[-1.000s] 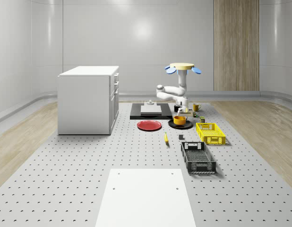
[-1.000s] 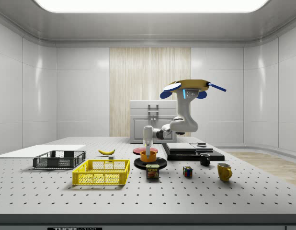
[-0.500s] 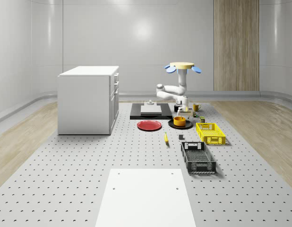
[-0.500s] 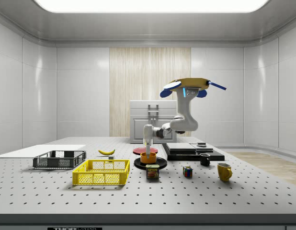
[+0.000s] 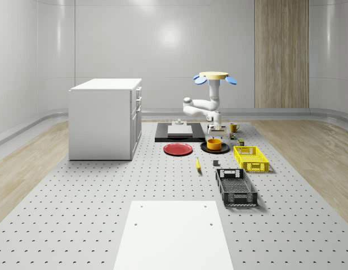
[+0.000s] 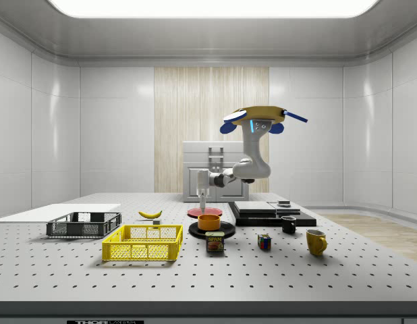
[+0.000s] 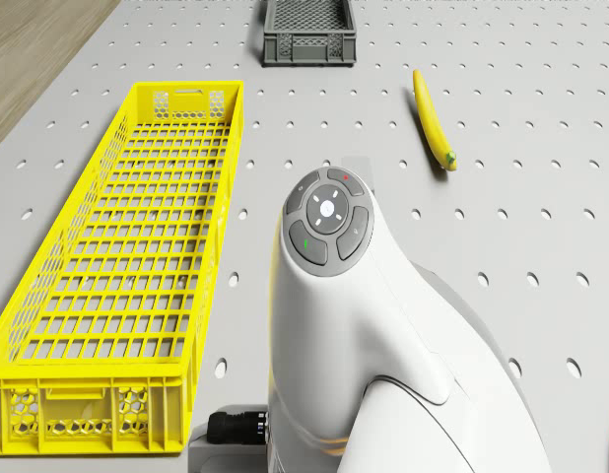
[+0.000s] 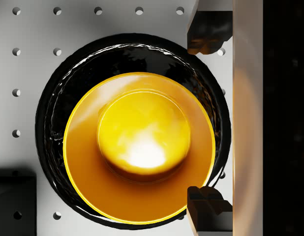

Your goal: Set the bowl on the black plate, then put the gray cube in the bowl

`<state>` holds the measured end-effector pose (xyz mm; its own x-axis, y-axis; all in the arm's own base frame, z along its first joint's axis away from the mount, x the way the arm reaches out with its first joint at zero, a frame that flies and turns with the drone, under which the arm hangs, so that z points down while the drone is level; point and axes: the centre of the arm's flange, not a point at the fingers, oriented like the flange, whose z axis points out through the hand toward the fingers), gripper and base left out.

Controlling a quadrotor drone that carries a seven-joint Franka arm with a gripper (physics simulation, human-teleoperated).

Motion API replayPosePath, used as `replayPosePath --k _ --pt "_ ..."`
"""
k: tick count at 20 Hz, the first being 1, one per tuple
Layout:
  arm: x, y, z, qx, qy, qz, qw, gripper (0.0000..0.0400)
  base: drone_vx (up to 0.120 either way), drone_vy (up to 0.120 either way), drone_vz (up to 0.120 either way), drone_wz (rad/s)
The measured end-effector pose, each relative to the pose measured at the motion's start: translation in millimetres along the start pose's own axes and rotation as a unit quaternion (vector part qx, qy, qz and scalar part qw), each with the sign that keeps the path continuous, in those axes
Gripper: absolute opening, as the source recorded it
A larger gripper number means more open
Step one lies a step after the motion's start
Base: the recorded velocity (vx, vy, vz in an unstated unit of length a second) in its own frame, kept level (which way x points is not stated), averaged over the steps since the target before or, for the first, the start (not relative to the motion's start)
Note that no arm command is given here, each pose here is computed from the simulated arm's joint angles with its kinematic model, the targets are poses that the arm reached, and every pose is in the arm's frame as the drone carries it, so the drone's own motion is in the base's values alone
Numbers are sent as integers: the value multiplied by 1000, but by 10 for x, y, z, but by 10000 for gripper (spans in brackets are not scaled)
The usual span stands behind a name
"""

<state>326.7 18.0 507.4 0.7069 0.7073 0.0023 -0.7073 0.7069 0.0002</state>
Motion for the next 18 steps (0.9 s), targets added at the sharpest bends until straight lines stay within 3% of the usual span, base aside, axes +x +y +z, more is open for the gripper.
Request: replayPosePath --k 7,18 --pt "0 0 -6 0 0 0 1000 399 120 -109 0 0" --pt "0 0 -7 0 0 0 1000 400 120 0 0 0"
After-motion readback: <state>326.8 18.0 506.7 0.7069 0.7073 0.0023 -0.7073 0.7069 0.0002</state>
